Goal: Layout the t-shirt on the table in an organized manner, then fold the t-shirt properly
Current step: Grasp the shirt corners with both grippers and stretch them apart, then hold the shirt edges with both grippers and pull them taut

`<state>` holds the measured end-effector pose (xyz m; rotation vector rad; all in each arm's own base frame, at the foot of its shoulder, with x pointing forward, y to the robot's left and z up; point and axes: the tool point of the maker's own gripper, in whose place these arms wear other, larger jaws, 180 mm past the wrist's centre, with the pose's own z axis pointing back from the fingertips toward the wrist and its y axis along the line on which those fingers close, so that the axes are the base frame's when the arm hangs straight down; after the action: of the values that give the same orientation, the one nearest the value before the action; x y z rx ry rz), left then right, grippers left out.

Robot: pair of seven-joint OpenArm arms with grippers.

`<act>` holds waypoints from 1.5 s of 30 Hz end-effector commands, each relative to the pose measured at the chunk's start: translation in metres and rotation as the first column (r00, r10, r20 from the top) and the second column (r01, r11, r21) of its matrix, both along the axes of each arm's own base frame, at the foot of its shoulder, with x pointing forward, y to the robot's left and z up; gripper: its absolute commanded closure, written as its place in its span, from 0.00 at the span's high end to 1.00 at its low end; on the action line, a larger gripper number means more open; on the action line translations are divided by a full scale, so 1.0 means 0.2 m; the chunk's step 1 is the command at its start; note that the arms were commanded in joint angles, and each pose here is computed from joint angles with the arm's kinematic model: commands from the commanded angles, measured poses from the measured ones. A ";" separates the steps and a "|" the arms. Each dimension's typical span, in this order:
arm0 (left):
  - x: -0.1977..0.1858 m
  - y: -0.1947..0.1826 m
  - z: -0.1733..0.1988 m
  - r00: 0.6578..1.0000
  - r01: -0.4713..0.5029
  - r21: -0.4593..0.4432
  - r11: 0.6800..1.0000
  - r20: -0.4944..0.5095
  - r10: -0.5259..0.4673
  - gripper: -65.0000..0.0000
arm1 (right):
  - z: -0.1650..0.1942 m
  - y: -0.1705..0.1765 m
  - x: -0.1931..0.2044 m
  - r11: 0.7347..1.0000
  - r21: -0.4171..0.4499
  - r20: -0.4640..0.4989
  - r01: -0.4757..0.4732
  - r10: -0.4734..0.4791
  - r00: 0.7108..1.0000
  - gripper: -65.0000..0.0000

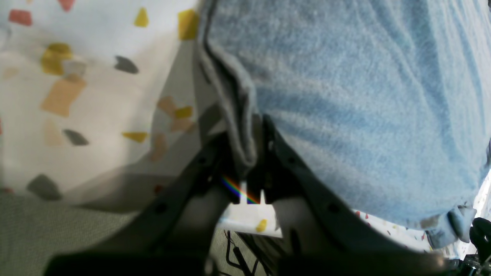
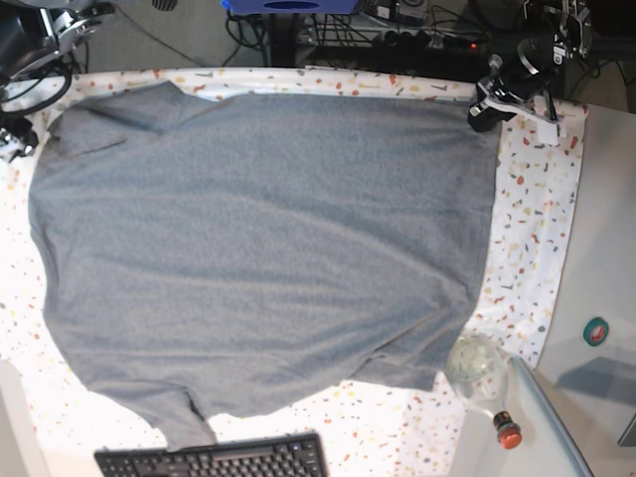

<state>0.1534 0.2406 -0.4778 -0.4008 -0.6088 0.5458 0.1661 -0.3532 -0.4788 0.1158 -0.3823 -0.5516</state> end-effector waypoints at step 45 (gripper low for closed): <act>0.70 -0.02 0.26 0.973 0.113 0.108 0.988 0.191 -0.132 0.00 | 0.11 0.40 1.23 0.893 -0.116 0.215 -0.436 0.451 0.866 0.00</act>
<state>0.2889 0.2312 -0.4338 -0.4039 -0.7647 0.3659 0.3968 -0.2577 -0.4754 0.2284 -0.5333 -0.0626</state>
